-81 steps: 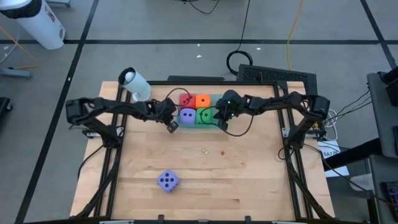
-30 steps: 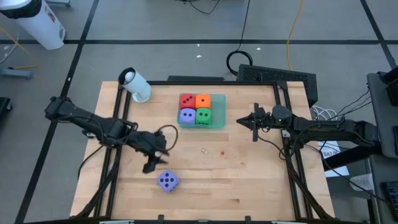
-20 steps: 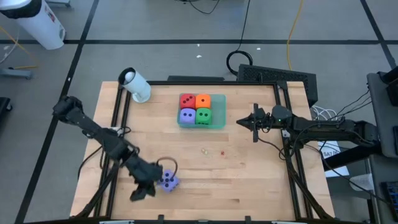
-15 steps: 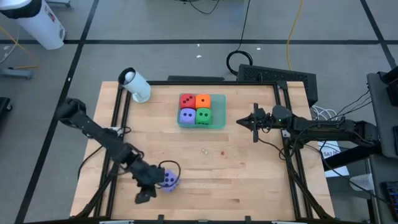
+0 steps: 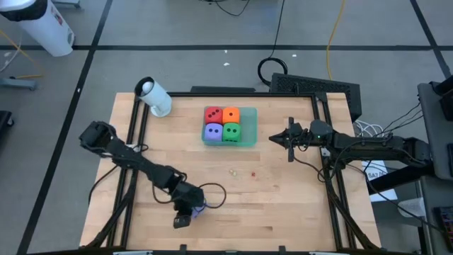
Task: Pick & Place Dice
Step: Put the large purple dice into the light blue bin
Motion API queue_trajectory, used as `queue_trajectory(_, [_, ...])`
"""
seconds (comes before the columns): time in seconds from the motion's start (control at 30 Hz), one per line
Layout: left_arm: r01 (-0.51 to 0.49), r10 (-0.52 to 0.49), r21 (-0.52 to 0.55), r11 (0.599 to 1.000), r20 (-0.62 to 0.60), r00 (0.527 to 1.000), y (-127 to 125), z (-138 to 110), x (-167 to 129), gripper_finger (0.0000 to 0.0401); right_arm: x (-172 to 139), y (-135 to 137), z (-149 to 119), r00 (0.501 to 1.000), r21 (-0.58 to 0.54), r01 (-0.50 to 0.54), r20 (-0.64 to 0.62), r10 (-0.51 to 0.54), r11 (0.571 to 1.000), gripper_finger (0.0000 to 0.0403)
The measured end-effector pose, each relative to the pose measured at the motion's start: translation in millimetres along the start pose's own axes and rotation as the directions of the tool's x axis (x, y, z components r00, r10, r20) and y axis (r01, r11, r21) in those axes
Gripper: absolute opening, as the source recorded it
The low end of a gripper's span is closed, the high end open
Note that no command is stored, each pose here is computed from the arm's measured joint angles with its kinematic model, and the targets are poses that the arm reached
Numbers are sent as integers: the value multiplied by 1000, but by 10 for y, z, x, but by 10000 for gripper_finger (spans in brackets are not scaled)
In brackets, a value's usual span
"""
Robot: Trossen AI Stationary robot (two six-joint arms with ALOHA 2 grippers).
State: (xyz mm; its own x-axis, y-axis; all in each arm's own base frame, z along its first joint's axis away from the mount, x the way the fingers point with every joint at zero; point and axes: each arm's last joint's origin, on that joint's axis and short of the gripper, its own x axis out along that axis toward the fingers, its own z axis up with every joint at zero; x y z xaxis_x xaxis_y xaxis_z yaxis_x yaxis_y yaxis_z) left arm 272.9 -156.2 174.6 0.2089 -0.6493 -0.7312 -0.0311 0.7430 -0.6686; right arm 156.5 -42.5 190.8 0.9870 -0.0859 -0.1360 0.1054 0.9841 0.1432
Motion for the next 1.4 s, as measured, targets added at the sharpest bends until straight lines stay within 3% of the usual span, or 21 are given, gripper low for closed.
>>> queue_trajectory(0.27, [-38,30,64,997,117,993,204,228,-125,15,5,23,-2,1000,1,-15,-2,15,1000,0])
queue_trajectory(0.47, [-32,21,82,996,127,992,263,290,-199,4,6,30,-2,1000,0,-19,-3,19,1000,0])
queue_trajectory(0.77, [-18,-33,276,961,181,983,-175,594,-506,3,6,30,-1,1000,-1,-19,-3,19,1000,0])
queue_trajectory(0.9, [-214,153,318,924,206,967,-377,654,-755,12,6,29,-1,1000,-2,-19,-2,19,1000,0])
queue_trajectory(1.0, [-441,381,314,841,235,894,-490,604,-903,16,6,29,-2,1000,-6,-19,-3,19,1000,0])
queue_trajectory(1.1, [-572,519,328,752,240,820,-568,519,-961,18,6,28,-12,1000,-3,-17,-14,17,1000,0])
queue_trajectory(1.2, [-587,540,361,725,231,809,-591,482,-952,35,6,27,-22,1000,-5,-16,-24,16,1000,0])
queue_trajectory(1.4, [-560,506,353,750,240,829,-614,502,-935,131,5,26,-31,999,-3,-15,-33,15,1000,0])
